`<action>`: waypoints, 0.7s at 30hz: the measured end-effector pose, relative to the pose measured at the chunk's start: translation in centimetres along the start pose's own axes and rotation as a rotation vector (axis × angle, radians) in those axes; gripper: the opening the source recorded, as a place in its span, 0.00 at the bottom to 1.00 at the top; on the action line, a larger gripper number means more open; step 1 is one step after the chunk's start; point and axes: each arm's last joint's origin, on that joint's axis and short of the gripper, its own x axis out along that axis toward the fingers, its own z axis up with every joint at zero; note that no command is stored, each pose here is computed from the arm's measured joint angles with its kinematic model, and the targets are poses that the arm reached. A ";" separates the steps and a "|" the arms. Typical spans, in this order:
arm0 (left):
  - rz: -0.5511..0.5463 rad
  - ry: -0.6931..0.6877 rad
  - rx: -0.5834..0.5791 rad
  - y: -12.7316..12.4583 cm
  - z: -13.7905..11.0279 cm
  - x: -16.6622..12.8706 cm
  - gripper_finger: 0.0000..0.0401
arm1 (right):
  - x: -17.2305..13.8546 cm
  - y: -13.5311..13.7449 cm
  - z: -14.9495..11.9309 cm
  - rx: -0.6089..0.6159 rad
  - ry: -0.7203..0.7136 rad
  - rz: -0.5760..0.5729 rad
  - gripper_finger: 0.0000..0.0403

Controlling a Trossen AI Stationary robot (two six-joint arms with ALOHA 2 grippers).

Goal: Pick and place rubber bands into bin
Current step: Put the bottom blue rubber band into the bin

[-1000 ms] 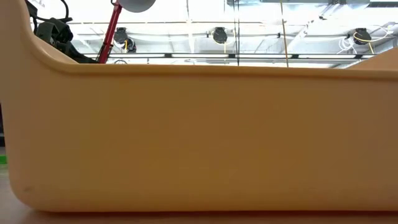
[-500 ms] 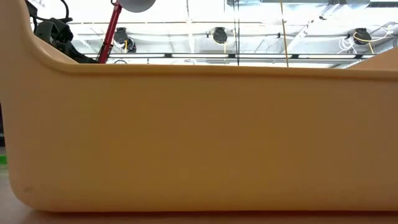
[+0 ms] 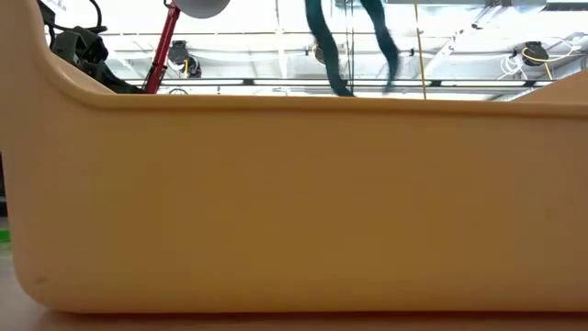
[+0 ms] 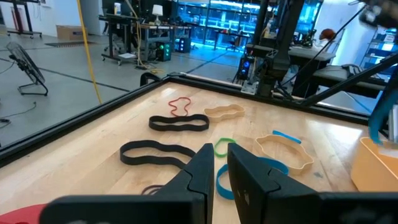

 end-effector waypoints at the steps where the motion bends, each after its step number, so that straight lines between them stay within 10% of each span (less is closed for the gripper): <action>1: 0.000 0.000 0.000 0.0 0.0 0.0 0.13 | 0.5 0.3 -0.5 0.012 0.019 0.017 0.00; 21: 0.000 0.000 0.000 0.0 0.0 0.0 0.13 | 5.0 2.0 -6.0 0.223 0.225 0.157 0.00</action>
